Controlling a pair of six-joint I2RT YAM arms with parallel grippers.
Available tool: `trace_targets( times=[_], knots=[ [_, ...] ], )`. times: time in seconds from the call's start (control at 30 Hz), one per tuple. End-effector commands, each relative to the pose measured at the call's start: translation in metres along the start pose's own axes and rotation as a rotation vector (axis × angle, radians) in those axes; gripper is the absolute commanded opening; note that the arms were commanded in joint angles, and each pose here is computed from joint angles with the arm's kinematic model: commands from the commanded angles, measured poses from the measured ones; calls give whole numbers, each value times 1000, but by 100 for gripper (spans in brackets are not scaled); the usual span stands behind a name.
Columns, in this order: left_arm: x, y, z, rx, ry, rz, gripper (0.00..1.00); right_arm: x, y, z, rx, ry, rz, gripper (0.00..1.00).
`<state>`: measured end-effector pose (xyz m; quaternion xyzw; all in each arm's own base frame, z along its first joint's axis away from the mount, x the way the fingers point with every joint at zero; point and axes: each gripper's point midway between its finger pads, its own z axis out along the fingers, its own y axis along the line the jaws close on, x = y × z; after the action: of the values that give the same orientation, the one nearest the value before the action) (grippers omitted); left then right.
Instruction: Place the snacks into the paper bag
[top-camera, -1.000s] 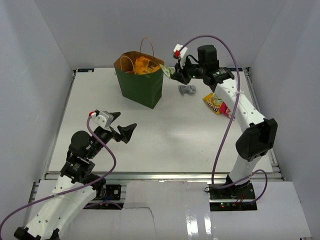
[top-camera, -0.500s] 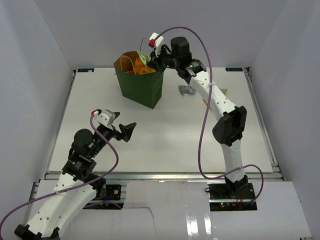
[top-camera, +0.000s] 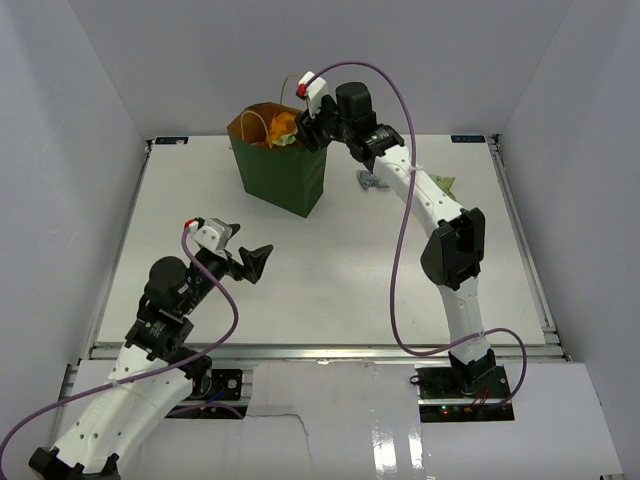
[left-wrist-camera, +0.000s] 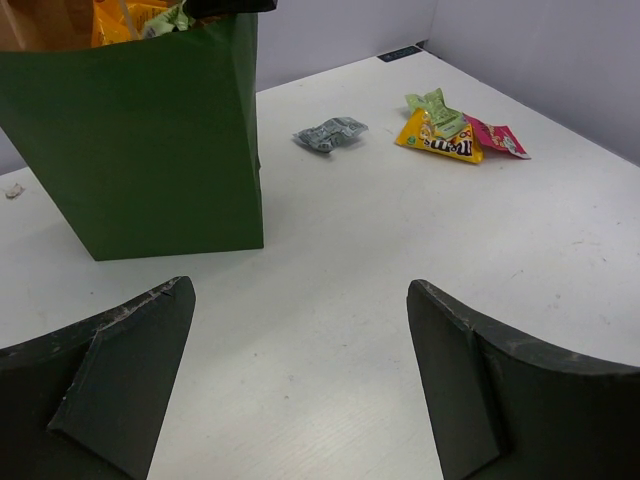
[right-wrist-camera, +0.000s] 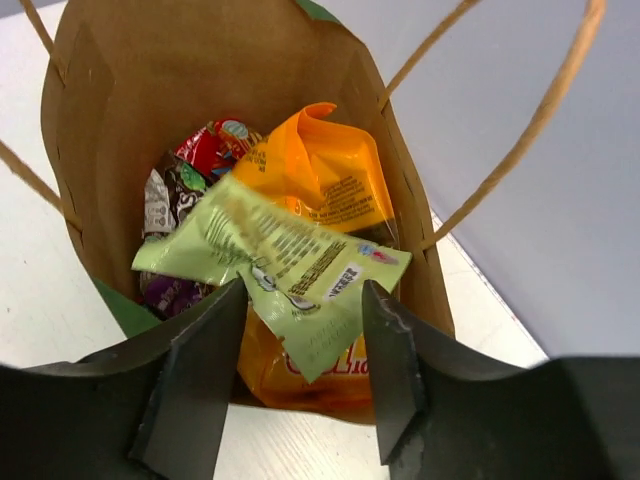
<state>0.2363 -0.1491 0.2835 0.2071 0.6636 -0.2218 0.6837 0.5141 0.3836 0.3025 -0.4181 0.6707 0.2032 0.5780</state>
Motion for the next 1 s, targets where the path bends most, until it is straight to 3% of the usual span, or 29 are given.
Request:
trace_targets(
  times=[0.0, 0.13, 0.23, 0.37, 0.43, 0.63, 0.73, 0.77, 0.87, 0.97],
  knots=[
    [-1, -2, -1, 10, -2, 7, 98, -55, -11, -35, 51, -106, -44, 56],
    [-3, -3, -3, 11, -12, 4, 98, -70, -5, -70, -12, -124, -11, 69],
    [-9, -4, -6, 18, -32, 4, 98, -55, -5, -102, -71, -94, 50, 81],
    [-15, -8, -11, 35, -59, 5, 98, -9, -18, -141, -109, -10, 153, 84],
    [-18, -10, -13, 46, -69, 4, 98, 39, -33, -155, -72, 92, 203, 85],
    [-24, -15, -18, 67, -95, 2, 98, 176, -116, -208, 466, 459, 374, 86],
    [-25, -17, -18, 77, -98, 0, 98, 223, -112, -214, 439, 567, 279, 88],
    [-25, -17, -18, 78, -100, 0, 98, 239, -99, -210, 311, 601, 169, 88],
    [-24, -17, -18, 77, -98, -2, 98, 274, -84, -210, 151, 694, 10, 90],
    [-23, -17, -17, 78, -93, -3, 98, 303, -89, -207, 131, 776, -22, 89]
  ],
)
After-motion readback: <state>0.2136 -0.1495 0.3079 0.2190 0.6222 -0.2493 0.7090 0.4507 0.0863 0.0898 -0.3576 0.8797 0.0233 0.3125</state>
